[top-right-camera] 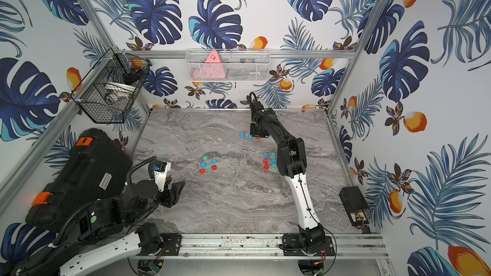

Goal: Close the stamp cap
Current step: Move the stamp at the center of the board.

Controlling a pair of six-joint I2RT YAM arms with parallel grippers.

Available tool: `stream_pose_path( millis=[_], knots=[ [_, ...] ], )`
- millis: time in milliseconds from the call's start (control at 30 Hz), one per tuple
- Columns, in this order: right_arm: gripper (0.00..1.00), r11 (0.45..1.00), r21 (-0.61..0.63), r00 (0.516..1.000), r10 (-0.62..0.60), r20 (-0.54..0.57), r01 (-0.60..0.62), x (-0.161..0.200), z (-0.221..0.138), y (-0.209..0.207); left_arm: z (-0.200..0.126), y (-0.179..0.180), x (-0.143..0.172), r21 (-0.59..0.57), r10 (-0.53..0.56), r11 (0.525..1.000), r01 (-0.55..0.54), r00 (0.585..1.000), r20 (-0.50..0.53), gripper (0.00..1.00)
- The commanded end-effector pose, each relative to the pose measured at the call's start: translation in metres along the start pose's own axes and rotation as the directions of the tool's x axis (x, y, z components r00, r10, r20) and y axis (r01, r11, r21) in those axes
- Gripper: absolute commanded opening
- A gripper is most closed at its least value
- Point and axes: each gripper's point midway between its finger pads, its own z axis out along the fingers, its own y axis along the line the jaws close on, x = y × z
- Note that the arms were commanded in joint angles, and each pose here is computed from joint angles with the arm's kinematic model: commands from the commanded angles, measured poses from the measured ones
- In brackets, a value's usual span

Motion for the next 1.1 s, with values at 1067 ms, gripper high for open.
stream_pose_path(
  millis=[1067],
  knots=[
    [0.34,1.0,-0.022,0.998,0.009,0.064,-0.008,0.009,-0.085,-0.005,-0.004,0.003,-0.007,-0.003,-0.019,1.0,0.019,0.999,0.041,0.63]
  ],
)
